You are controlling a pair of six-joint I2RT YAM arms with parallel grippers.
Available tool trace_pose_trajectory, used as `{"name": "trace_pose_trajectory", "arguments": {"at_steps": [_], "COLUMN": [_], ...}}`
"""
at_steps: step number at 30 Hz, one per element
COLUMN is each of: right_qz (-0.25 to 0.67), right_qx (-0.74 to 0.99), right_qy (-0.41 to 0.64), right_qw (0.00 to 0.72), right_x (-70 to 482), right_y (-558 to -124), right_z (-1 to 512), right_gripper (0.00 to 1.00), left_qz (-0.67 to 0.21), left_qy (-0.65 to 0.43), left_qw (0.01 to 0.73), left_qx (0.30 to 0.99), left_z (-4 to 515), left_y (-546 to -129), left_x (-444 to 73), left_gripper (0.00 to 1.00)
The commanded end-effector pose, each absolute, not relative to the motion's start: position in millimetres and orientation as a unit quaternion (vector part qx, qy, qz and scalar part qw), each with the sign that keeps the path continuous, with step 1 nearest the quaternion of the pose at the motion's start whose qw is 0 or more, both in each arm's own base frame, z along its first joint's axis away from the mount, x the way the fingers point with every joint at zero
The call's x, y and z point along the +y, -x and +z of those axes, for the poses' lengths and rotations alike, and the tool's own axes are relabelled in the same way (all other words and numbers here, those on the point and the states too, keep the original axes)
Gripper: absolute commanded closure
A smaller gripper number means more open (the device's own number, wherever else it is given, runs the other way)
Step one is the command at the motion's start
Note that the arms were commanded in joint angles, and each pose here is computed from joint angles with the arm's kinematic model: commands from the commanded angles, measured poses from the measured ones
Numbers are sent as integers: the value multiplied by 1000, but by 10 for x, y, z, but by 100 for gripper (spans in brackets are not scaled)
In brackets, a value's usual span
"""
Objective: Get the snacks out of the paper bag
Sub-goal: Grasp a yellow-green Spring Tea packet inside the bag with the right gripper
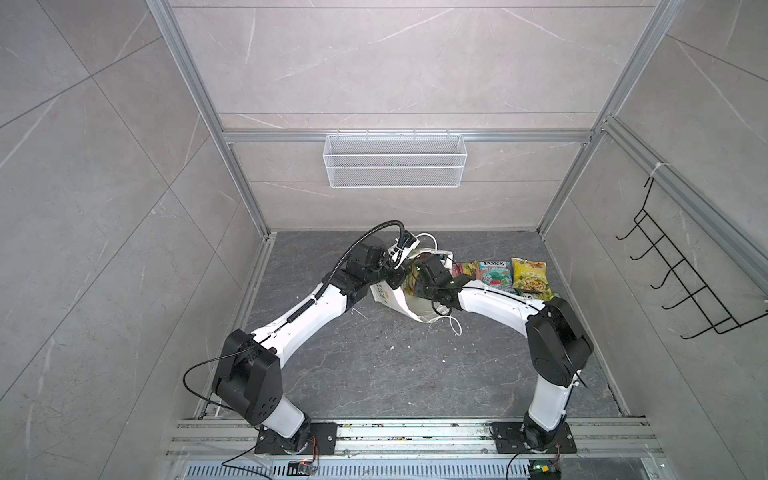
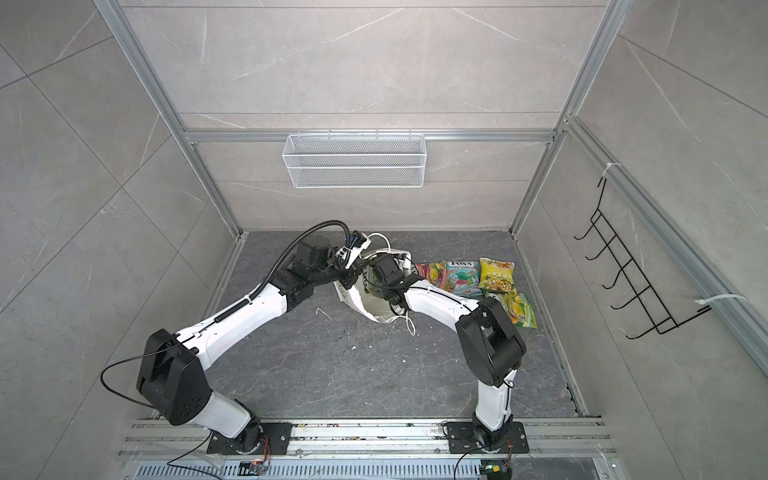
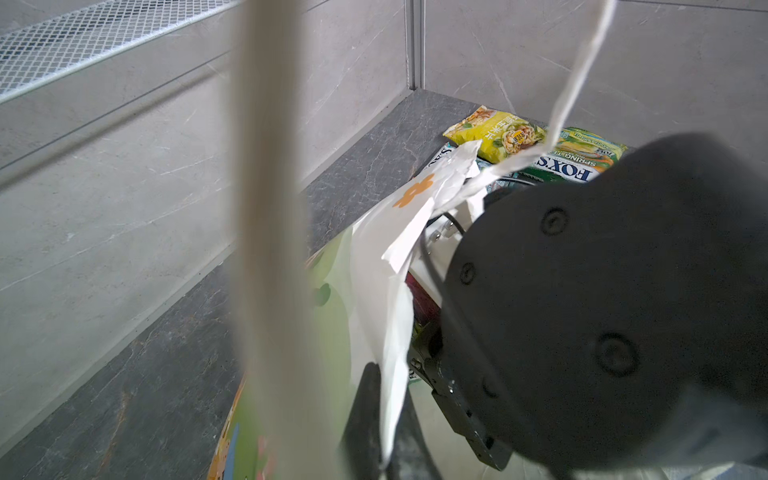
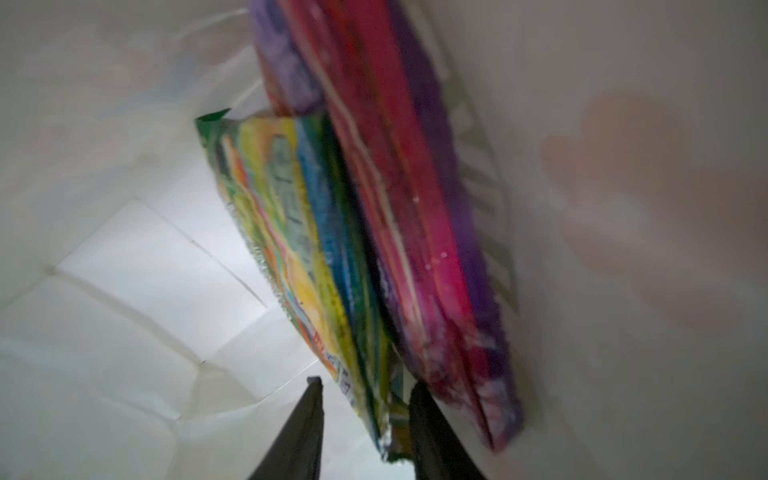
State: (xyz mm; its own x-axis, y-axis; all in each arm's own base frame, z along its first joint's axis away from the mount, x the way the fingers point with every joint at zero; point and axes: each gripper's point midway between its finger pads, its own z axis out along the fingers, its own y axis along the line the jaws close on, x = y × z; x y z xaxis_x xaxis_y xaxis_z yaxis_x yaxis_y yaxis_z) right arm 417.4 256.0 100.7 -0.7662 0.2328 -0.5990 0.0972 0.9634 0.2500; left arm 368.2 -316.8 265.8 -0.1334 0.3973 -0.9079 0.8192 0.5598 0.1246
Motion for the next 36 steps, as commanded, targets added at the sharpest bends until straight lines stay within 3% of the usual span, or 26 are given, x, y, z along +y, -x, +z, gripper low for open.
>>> {"name": "trace_pose_trajectory", "arguments": {"at_steps": [1, 6, 12, 14, 36], "right_qz": [79, 100, 125, 138, 216], "right_qx": [933, 932, 929, 927, 907], "right_qy": [-121, -123, -112, -106, -60], "right_qw": [330, 326, 329, 333, 358], "right_x": [2478, 2605, 2727, 2762, 2636], "right_y": [-4274, -4350, -4410, -4398, -3898], "right_z": [889, 771, 762, 836, 1724], "right_gripper": [62, 71, 96, 99, 100], "left_qz": [-238, -240, -240, -238, -228], "left_qy": [-419, -419, -418, -417, -412], "left_qw": [537, 538, 539, 539, 534], "left_qx": [692, 691, 691, 692, 702], "left_z": [2944, 2945, 2924, 2913, 2810], "left_y": [-3608, -3591, -3585, -3587, -3641], "left_x": [-3241, -3244, -3239, -3228, -3220], "left_gripper": [100, 100, 100, 100, 100]}}
